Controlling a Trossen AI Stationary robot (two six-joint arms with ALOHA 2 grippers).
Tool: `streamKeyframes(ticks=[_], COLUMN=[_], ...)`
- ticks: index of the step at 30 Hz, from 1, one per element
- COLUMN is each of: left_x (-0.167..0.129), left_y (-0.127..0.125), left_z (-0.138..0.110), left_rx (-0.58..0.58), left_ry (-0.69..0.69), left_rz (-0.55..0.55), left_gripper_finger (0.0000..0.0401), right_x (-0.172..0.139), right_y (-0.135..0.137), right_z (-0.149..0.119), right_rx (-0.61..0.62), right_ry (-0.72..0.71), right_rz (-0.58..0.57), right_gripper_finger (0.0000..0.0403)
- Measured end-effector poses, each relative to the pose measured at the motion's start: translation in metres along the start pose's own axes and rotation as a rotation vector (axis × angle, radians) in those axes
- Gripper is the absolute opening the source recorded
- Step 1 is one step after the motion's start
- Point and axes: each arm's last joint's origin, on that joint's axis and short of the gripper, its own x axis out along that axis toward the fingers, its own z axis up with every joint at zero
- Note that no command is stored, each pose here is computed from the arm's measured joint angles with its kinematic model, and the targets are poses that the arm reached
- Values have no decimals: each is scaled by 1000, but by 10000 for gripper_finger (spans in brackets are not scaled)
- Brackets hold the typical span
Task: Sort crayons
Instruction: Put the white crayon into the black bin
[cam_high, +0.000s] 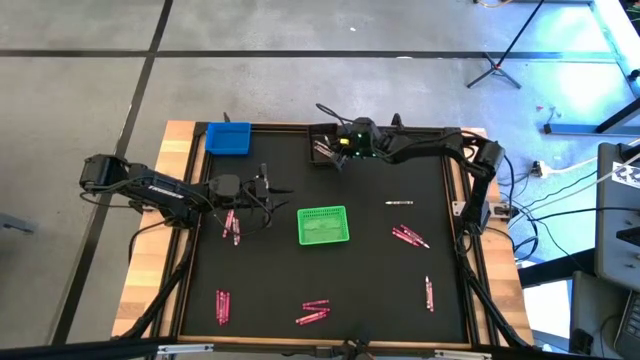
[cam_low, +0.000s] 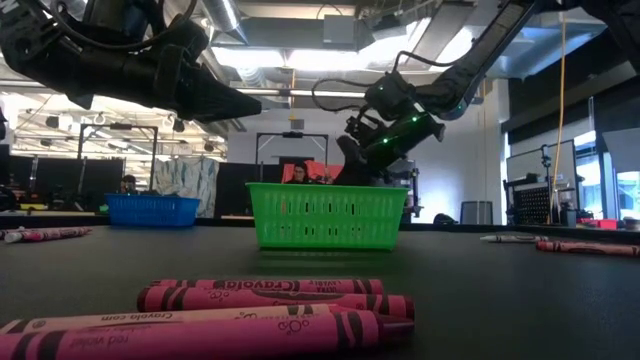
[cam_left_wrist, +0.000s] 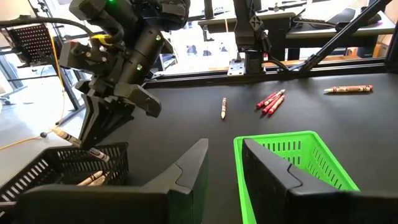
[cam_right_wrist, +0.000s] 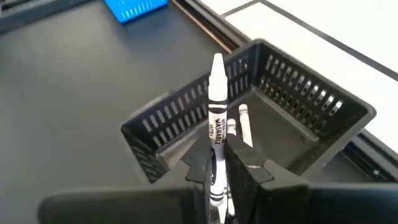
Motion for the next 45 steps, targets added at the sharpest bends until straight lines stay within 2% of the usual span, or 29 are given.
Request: streamKeyframes(ticks=[5,10,16,20,26,33,40,45], left_x=[0,0,0,0,0,0,0,0], left_y=[0,0,0,-1,-1,-1,-1,-1], left_z=[0,1,1,1,1,1,1,1], left_rx=[-1,-1,-1,-12,-22,-22,-22,-22], left_ry=[-4,-6,-8,-8,-9,-9,-8,-9], left_rz=[0,-2,-2,-5,-10,-13,-13,-13], left_gripper_finger=[90,90,90,90,90,90,90,90], right_x=[0,-16,-59,-94,-125,-135,-134,-135], right_y=[0,3,10,14,16,13,17,24], right_z=[-1,11,37,39,23,-15,-61,-80], right_rx=[-10,-134,-139,-143,-111,-17,-28,-57], right_ry=[14,46,188,363,614,886,1031,1082], right_rz=[0,38,56,62,67,23,31,54], right_gripper_finger=[100,144,151,152,152,152,152,152])
